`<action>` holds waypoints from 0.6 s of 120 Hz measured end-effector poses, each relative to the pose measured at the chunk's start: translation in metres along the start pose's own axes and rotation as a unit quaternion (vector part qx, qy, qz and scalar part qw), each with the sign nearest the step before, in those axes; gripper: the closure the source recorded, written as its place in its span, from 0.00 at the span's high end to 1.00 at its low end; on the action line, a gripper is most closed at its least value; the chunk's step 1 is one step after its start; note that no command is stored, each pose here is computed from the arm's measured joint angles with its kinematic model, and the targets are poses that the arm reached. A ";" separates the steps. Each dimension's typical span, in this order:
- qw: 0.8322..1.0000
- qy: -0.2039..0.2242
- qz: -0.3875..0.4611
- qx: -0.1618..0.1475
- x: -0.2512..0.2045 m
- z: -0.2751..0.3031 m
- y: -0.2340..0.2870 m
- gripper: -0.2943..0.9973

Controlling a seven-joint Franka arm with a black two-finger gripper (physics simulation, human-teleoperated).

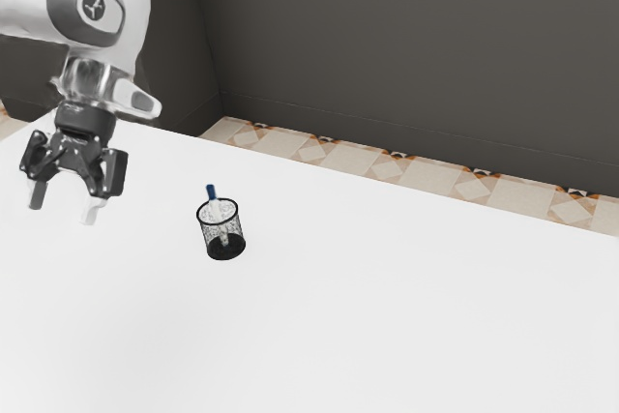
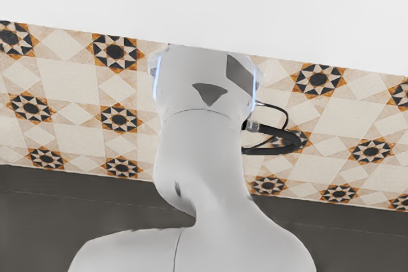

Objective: Take the marker out of the pen holder and place it to the left of the pen holder.

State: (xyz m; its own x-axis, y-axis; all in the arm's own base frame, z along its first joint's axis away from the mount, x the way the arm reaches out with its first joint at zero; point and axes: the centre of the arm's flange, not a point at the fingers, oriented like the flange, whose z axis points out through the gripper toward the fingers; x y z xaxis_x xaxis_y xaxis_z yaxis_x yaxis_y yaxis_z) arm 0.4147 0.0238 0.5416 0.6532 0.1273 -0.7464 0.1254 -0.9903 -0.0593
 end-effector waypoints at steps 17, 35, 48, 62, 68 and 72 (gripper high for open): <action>0.973 0.226 0.029 0.036 0.037 -0.056 0.027 0.77; 0.943 0.333 -0.003 -0.017 0.174 -0.108 -0.018 0.77; 0.929 0.362 -0.052 -0.057 0.233 -0.102 -0.029 0.77; 0.919 0.367 -0.104 -0.096 0.283 -0.085 -0.032 0.76; 0.913 0.372 -0.125 -0.109 0.292 -0.082 -0.034 0.75; 0.909 0.375 -0.137 -0.117 0.297 -0.082 -0.035 0.75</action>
State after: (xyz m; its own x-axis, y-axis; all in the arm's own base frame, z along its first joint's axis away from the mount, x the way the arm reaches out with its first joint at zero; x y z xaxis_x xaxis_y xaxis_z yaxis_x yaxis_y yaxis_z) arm 0.6653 0.1005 0.3764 0.8883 0.4557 -0.0578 0.4579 -0.8884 0.0325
